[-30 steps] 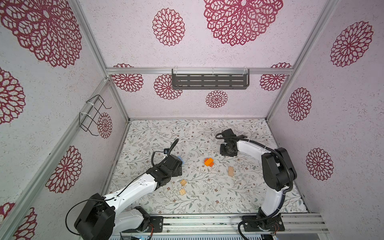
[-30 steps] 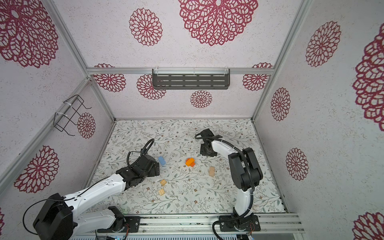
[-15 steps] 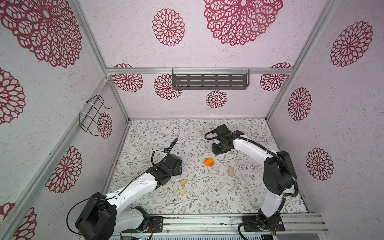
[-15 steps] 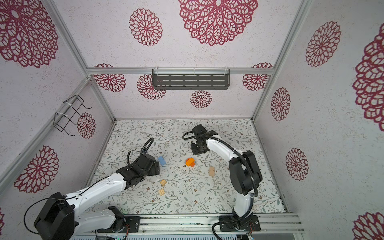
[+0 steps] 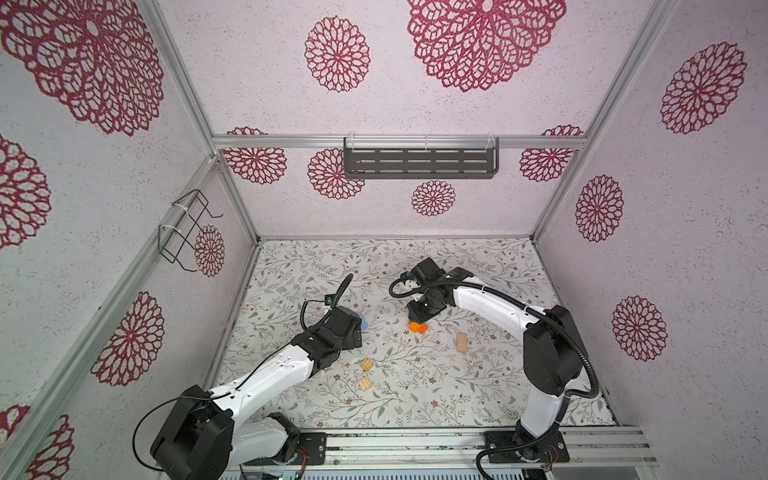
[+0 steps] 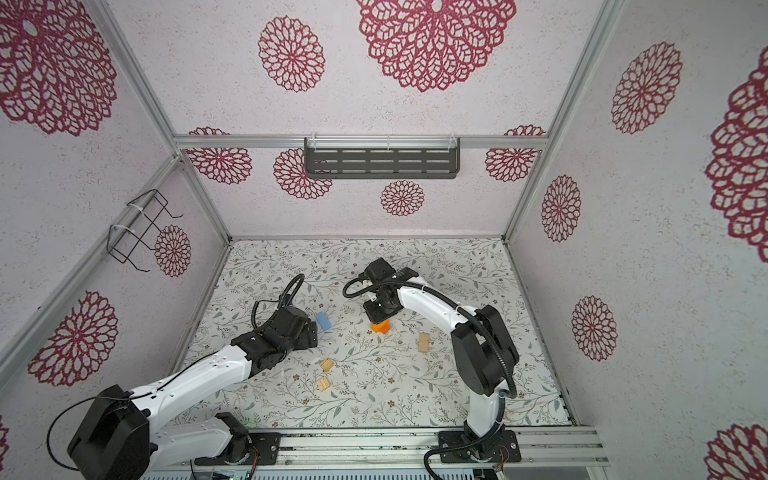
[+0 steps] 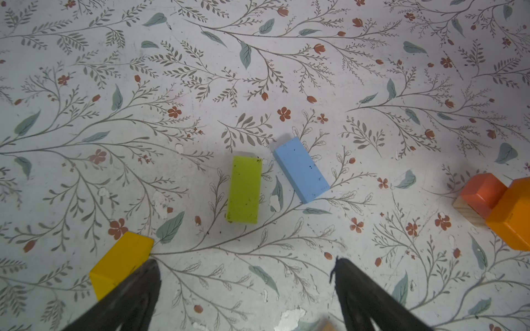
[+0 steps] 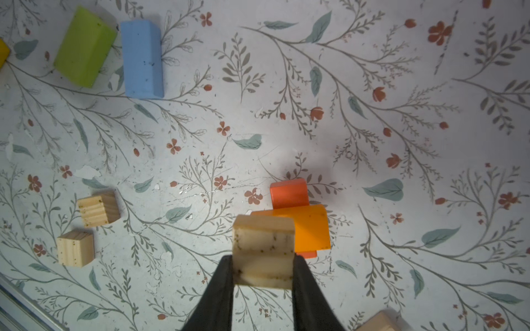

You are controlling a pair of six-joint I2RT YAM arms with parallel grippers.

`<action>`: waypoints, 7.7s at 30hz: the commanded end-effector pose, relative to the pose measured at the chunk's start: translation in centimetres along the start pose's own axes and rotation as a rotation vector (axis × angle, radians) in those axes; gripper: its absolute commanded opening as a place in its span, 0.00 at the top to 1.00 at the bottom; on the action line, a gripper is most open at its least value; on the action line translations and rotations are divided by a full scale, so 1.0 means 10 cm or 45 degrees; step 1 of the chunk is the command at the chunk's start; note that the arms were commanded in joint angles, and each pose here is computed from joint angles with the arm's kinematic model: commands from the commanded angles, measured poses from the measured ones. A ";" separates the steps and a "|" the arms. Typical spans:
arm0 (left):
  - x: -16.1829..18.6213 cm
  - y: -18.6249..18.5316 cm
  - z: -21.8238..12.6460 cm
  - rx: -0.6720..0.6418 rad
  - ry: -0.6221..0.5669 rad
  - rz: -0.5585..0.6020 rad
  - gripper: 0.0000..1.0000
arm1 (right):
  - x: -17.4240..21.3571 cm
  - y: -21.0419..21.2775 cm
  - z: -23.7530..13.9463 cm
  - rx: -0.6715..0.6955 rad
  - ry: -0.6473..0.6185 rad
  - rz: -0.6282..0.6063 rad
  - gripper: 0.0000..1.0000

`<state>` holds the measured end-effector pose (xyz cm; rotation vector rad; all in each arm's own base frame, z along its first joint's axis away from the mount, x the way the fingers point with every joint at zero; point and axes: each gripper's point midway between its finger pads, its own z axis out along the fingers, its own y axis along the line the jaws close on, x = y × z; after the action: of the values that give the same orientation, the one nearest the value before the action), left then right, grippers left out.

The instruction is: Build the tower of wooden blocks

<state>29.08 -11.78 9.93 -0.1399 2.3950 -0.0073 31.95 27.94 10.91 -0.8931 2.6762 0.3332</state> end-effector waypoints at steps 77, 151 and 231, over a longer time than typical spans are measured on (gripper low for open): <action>0.01 -0.05 0.03 0.048 0.003 -0.026 0.03 | 0.19 0.01 0.18 0.076 0.101 -0.145 0.63; 0.10 -0.57 0.37 0.045 0.145 0.052 0.03 | 1.29 -1.11 0.11 0.395 -0.061 0.864 0.56; 0.36 1.07 -0.27 -0.112 -0.043 -0.663 0.03 | 0.30 1.67 0.84 0.120 0.098 -0.134 0.48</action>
<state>23.21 -1.81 8.70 -0.7803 2.2854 -0.1335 21.39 42.73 3.15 -1.0085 2.6964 0.1947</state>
